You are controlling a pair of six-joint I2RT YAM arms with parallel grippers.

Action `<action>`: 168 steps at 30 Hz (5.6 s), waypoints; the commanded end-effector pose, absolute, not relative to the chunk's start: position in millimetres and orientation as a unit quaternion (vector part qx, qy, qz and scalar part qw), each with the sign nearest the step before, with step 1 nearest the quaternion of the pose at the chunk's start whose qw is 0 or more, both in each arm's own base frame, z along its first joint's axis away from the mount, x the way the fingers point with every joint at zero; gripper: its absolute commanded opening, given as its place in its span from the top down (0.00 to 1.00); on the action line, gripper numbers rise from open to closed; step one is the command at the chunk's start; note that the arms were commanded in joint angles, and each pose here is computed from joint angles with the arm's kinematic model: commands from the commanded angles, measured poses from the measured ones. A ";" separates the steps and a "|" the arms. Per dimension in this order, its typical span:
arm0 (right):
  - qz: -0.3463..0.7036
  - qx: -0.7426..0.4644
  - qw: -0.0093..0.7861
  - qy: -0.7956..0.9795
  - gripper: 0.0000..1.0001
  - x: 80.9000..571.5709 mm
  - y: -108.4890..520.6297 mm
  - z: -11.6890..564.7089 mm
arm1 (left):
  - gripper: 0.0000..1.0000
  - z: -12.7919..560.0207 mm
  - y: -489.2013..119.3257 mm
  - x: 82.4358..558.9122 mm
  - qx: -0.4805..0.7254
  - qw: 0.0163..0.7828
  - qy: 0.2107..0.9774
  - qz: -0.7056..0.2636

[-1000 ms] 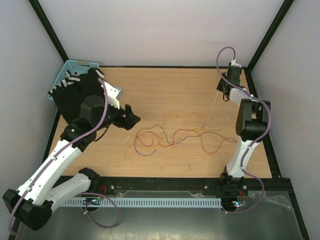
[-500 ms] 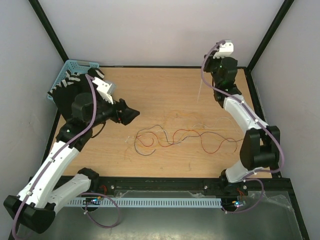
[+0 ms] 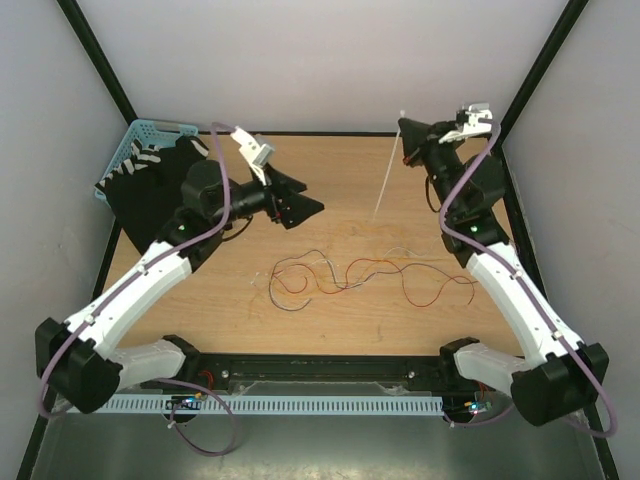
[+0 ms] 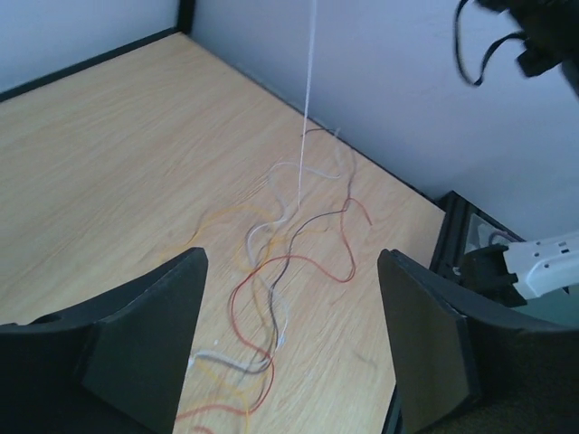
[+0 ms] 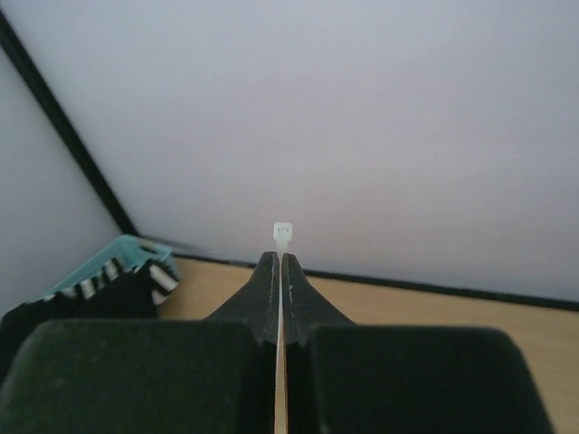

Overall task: Zip-tie the wires
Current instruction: Pick up the ribbon at the center of the board.

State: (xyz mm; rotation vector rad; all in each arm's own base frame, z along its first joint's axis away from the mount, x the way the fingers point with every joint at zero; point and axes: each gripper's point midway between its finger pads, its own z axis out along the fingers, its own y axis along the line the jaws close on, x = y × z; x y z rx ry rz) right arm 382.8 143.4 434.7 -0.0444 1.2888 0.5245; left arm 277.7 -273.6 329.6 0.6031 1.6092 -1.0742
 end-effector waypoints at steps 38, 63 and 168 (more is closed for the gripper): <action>0.377 -0.031 0.638 0.671 0.92 301.6 191.7 374.3 | 1.00 348.1 -415.9 290.5 0.325 0.549 0.579 -0.507; 0.558 -0.236 0.531 0.592 0.26 217.8 252.4 335.5 | 1.00 364.5 -345.3 270.0 0.204 0.495 0.565 -0.628; 0.337 -0.158 0.549 0.748 0.02 248.7 192.3 235.1 | 1.00 294.2 -314.1 457.9 0.172 0.723 0.562 -0.363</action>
